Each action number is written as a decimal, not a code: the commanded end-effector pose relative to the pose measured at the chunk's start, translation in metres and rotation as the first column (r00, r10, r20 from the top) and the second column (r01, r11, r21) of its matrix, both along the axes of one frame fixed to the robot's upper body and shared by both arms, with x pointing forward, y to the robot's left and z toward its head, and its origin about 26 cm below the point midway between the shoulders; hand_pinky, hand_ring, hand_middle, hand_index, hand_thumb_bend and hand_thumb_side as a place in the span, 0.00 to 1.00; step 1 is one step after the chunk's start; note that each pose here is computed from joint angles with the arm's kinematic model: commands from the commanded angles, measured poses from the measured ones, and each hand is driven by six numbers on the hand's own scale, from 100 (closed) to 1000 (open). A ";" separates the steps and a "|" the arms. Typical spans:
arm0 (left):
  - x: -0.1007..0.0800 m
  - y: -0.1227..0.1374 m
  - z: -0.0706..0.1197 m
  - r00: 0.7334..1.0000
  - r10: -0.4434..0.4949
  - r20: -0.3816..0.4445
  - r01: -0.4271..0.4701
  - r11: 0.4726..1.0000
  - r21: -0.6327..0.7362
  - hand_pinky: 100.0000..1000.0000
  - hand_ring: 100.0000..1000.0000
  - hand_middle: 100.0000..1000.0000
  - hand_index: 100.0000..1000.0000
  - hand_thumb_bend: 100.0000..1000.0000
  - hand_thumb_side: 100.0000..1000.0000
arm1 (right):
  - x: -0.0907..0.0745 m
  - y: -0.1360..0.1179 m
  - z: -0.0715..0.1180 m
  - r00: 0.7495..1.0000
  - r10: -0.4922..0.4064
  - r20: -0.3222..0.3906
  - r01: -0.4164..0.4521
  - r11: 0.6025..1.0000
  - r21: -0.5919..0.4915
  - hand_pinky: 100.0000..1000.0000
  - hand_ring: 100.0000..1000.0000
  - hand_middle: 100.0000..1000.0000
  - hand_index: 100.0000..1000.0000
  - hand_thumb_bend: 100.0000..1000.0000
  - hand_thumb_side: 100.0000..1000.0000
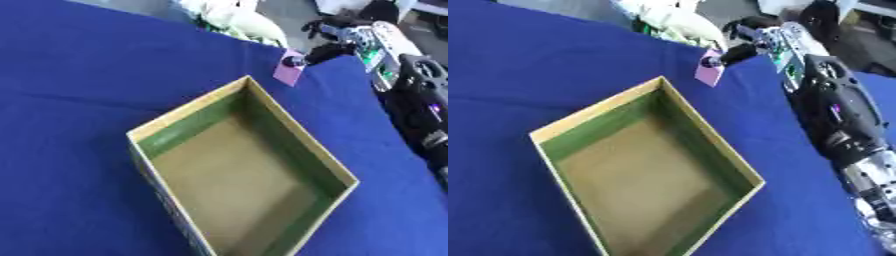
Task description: Pick up objects on the table and place them in the box.
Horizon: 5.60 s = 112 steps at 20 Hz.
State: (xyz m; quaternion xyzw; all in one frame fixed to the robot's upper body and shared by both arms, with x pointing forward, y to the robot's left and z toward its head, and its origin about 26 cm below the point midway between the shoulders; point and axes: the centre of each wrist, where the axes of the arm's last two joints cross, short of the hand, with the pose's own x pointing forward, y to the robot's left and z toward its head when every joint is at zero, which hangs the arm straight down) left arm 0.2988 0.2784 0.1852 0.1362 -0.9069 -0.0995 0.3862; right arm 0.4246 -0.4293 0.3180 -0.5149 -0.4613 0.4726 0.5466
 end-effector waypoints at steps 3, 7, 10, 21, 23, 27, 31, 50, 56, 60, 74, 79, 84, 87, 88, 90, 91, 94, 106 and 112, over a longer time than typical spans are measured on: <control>-0.002 0.001 0.009 1.000 -0.002 0.028 0.001 1.000 0.031 0.94 0.84 1.00 0.64 0.00 0.98 | -0.009 -0.011 0.018 0.998 -0.040 0.038 0.041 0.999 -0.018 1.00 0.97 0.83 1.00 0.50 0.69; -0.002 0.001 0.008 1.000 -0.003 0.025 0.002 0.999 0.034 0.94 0.84 1.00 0.64 0.00 0.98 | -0.009 -0.013 0.017 0.998 -0.050 0.035 0.050 0.999 -0.018 1.00 0.97 0.83 1.00 0.50 0.69; -0.002 0.001 0.008 1.000 -0.004 0.024 0.003 0.999 0.036 0.94 0.84 1.00 0.64 0.00 0.98 | -0.009 -0.016 0.015 0.998 -0.054 0.032 0.055 0.998 -0.016 1.00 0.97 0.83 1.00 0.50 0.69; -0.002 0.000 0.008 1.000 -0.011 0.020 0.010 0.999 0.040 0.94 0.84 1.00 0.64 0.00 0.98 | -0.009 -0.020 0.008 0.998 -0.059 0.015 0.059 0.998 -0.009 1.00 0.97 0.82 1.00 0.49 0.69; -0.002 0.000 0.008 1.000 -0.012 0.019 0.011 0.999 0.041 0.94 0.84 1.00 0.64 0.00 0.98 | -0.009 -0.021 0.007 0.998 -0.060 0.014 0.061 0.998 -0.005 1.00 0.97 0.82 1.00 0.49 0.69; -0.002 0.000 0.008 1.000 -0.013 0.020 0.012 0.999 0.043 0.94 0.84 1.00 0.64 0.00 0.98 | -0.008 -0.020 0.006 0.998 -0.059 0.016 0.059 0.998 0.000 1.00 0.97 0.82 1.00 0.48 0.70; -0.002 0.000 0.008 1.000 -0.015 0.021 0.014 0.999 0.045 0.94 0.84 1.00 0.64 0.00 0.98 | -0.008 -0.019 0.006 0.998 -0.061 0.026 0.061 0.998 0.006 1.00 0.97 0.81 0.99 0.46 0.71; -0.002 -0.001 0.009 0.999 -0.029 0.015 0.028 0.998 0.060 0.95 0.84 1.00 0.64 0.00 0.98 | -0.008 -0.019 0.003 0.994 -0.055 0.090 0.051 0.998 0.046 0.97 0.87 0.51 0.69 0.02 0.59; -0.002 -0.001 0.009 0.999 -0.033 0.011 0.032 0.997 0.065 0.95 0.84 1.00 0.64 0.00 0.98 | -0.009 -0.018 0.006 0.992 -0.055 0.111 0.049 0.997 0.056 0.95 0.84 0.49 0.67 0.00 0.57; -0.002 -0.001 0.009 0.999 -0.037 0.008 0.036 0.997 0.069 0.95 0.84 1.00 0.64 0.00 0.97 | -0.010 -0.018 0.008 0.991 -0.050 0.123 0.040 0.996 0.079 0.89 0.81 0.48 0.66 0.00 0.51; -0.003 0.000 0.007 0.999 -0.044 -0.007 0.044 0.997 0.071 0.95 0.84 1.00 0.64 0.00 0.96 | -0.023 -0.015 0.029 0.979 -0.012 0.205 -0.013 0.992 0.122 0.73 0.76 0.45 0.64 0.00 0.53; -0.003 0.002 0.005 0.999 -0.038 -0.017 0.039 0.997 0.072 0.95 0.84 1.00 0.64 0.00 0.95 | -0.036 0.001 0.047 0.957 0.047 0.285 -0.066 0.996 0.056 0.67 0.74 0.46 0.62 0.00 0.51; -0.005 0.005 0.002 0.999 -0.025 -0.027 0.026 0.997 0.070 0.95 0.84 1.00 0.64 0.00 0.94 | -0.059 0.055 0.066 0.898 0.242 0.367 -0.187 0.966 -0.178 0.77 0.73 0.45 0.62 0.00 0.53; -0.007 0.008 -0.001 0.999 -0.001 -0.034 0.003 0.998 0.062 0.94 0.84 1.00 0.64 0.00 0.94 | -0.077 0.097 0.067 0.846 0.372 0.382 -0.258 0.913 -0.317 0.84 0.74 0.45 0.63 0.00 0.55; -0.007 0.010 -0.002 0.999 0.010 -0.037 -0.008 0.998 0.058 0.94 0.84 1.00 0.64 0.00 0.93 | -0.083 0.112 0.066 0.826 0.417 0.380 -0.286 0.890 -0.356 0.85 0.74 0.45 0.63 0.00 0.55; -0.008 0.013 -0.003 0.999 0.032 -0.039 -0.030 0.998 0.050 0.94 0.84 1.00 0.64 0.00 0.92 | -0.094 0.134 0.064 0.791 0.478 0.382 -0.319 0.855 -0.409 0.85 0.74 0.45 0.63 0.00 0.56; -0.009 0.015 -0.004 0.998 0.045 -0.039 -0.043 0.998 0.045 0.94 0.84 1.00 0.64 0.00 0.92 | -0.099 0.144 0.062 0.774 0.506 0.382 -0.339 0.839 -0.425 0.83 0.73 0.45 0.63 0.00 0.56; -0.011 0.020 -0.005 0.996 0.083 -0.039 -0.081 0.996 0.033 0.94 0.84 1.00 0.64 0.00 0.91 | -0.111 0.168 0.053 0.722 0.579 0.378 -0.417 0.800 -0.431 0.75 0.73 0.45 0.63 0.00 0.56; -0.012 0.024 -0.007 0.993 0.108 -0.042 -0.108 0.994 0.018 0.94 0.84 1.00 0.64 0.00 0.89 | -0.120 0.209 0.013 0.654 0.695 0.300 -0.628 0.719 -0.298 0.59 0.72 0.45 0.61 0.00 0.57; -0.012 0.026 -0.006 0.992 0.119 -0.035 -0.118 0.993 0.015 0.94 0.84 1.00 0.64 0.00 0.89 | -0.107 0.217 -0.021 0.672 0.717 0.186 -0.686 0.697 -0.208 0.57 0.72 0.45 0.61 0.00 0.57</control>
